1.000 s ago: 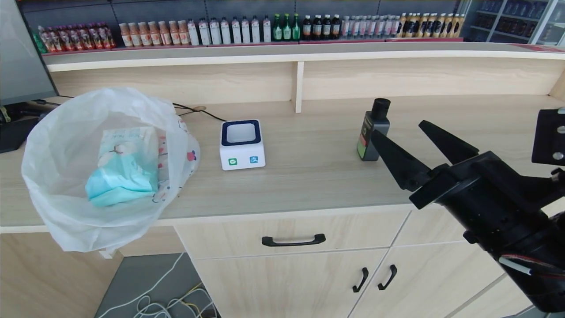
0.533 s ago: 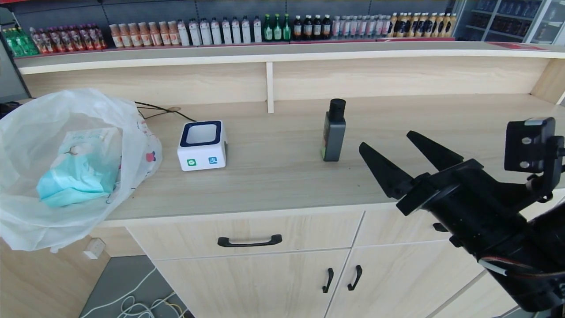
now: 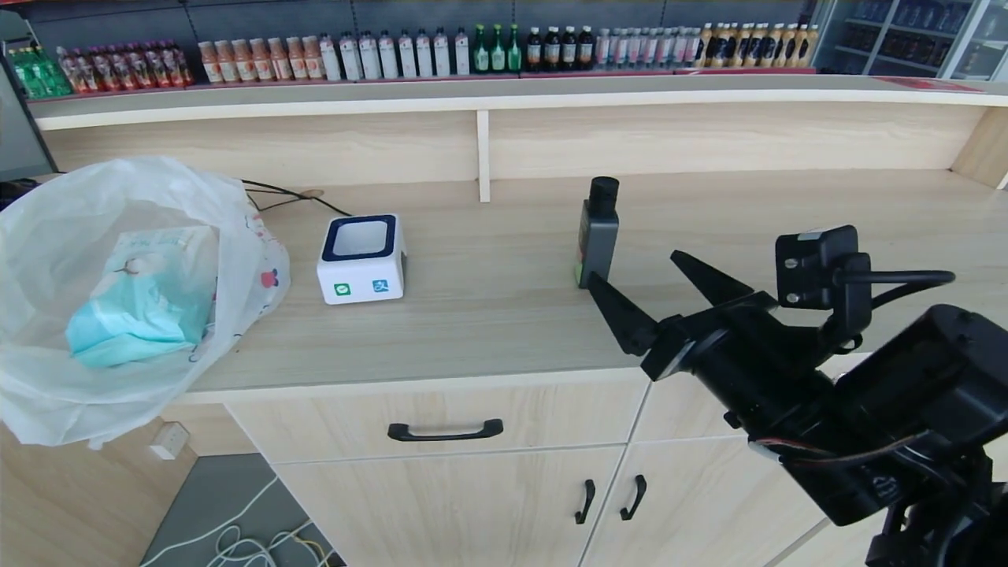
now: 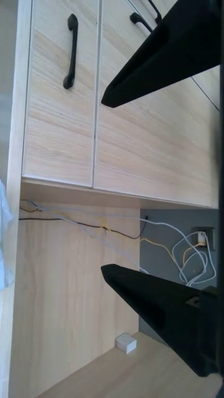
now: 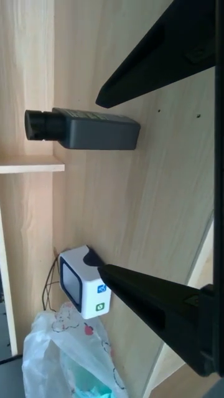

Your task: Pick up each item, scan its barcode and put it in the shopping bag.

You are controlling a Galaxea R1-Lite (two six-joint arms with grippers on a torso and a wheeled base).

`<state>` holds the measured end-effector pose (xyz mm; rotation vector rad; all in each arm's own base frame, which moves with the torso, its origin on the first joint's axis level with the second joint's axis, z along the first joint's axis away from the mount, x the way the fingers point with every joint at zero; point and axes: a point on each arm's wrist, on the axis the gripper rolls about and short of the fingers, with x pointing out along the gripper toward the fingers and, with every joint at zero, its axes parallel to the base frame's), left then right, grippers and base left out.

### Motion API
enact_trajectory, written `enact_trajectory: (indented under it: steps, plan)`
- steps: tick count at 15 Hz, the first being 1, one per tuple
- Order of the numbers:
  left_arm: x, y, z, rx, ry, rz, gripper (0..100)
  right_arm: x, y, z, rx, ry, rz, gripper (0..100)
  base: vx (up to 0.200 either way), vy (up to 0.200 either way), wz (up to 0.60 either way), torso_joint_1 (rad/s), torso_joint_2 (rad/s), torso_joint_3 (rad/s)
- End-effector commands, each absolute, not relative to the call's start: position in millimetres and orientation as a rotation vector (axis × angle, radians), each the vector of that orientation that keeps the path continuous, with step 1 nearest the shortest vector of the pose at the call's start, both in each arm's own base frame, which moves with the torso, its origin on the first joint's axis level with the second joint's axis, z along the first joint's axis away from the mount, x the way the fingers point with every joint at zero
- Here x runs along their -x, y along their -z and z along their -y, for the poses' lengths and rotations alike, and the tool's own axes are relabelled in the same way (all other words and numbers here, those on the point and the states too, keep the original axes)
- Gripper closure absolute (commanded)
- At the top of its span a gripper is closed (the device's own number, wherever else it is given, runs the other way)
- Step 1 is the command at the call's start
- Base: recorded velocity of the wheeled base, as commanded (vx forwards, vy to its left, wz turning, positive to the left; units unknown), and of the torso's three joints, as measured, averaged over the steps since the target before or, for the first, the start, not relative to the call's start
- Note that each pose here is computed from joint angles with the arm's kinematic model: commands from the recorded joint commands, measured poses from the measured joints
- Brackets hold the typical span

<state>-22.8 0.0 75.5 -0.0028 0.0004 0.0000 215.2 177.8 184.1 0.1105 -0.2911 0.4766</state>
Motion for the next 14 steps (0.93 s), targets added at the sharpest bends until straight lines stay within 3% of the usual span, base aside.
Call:
enact_trajectory:
  steps: [1,14]
  plan:
    - [23,-75,0,0.003,0.000,0.000,0,-222,-171,-185,-0.091,-0.464,0.247,0,0.000,0.000,0.00,0.000,0.00,0.000]
    - [23,-75,0,0.003,0.000,0.000,0,-275,-204,-194,-0.043,-0.325,0.125,0,0.000,0.000,0.00,0.000,0.00,0.000]
